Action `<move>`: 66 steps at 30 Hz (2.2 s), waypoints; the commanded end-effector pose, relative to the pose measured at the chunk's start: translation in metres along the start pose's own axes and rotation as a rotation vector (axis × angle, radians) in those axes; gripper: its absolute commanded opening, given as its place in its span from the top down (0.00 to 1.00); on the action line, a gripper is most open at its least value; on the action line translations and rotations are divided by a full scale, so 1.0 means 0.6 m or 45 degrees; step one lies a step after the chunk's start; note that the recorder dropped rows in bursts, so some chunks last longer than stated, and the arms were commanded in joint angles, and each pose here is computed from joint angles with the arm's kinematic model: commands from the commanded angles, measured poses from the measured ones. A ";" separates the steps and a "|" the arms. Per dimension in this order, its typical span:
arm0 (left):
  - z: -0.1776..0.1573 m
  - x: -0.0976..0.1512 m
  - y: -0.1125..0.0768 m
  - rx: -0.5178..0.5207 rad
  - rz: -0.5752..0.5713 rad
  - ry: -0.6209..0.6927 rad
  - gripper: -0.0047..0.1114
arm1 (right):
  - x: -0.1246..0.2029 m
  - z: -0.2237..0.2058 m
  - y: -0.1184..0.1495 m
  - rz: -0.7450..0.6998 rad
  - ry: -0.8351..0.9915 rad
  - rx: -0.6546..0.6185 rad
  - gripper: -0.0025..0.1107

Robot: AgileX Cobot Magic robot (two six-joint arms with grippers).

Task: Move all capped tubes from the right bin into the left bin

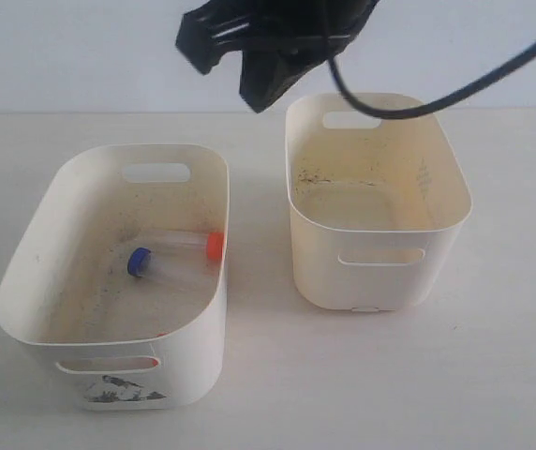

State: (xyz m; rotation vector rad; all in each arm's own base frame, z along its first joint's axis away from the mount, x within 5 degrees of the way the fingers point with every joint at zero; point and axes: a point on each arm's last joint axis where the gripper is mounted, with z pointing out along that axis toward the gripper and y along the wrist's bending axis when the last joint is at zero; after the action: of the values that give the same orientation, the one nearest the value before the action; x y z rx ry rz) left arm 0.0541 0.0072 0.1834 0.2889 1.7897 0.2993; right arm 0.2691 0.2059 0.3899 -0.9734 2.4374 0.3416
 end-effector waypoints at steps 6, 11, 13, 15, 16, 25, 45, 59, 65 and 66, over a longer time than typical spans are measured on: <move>-0.001 -0.003 0.000 0.006 -0.015 -0.013 0.92 | 0.069 -0.105 -0.015 0.002 -0.230 0.200 0.98; -0.001 -0.003 0.000 0.006 -0.015 -0.013 0.92 | 0.110 -0.122 -0.024 0.044 -0.331 0.254 0.98; -0.001 -0.003 0.000 0.006 -0.015 -0.013 0.92 | 0.127 -0.122 -0.029 0.063 -0.375 0.278 0.98; -0.001 -0.003 0.000 0.006 -0.015 -0.013 0.92 | 0.141 -0.120 -0.032 0.078 -0.406 0.294 0.98; -0.001 -0.003 0.000 0.006 -0.015 -0.013 0.92 | 0.149 -0.118 -0.034 0.083 -0.422 0.302 0.98; -0.001 -0.003 0.000 0.006 -0.015 -0.013 0.92 | 0.255 -0.091 -0.063 0.274 -0.611 0.435 0.98; -0.001 -0.003 0.000 0.006 -0.015 -0.013 0.92 | 0.545 -0.040 -0.017 0.567 -1.107 0.838 0.98; -0.001 -0.003 0.000 0.006 -0.015 -0.013 0.92 | 0.595 0.032 -0.017 0.608 -0.975 0.809 0.98; -0.001 -0.003 0.000 0.006 -0.015 -0.013 0.92 | 0.604 0.033 -0.010 0.609 -0.971 0.807 0.98; -0.001 -0.003 0.000 0.006 -0.015 -0.013 0.92 | 0.604 0.033 -0.010 0.610 -0.969 0.807 0.98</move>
State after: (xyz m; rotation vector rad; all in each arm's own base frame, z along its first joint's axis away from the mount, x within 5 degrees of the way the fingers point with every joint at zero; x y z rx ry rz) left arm 0.0541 0.0072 0.1834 0.2889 1.7897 0.2993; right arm 0.0542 0.0010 0.1826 0.0356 1.8249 0.0507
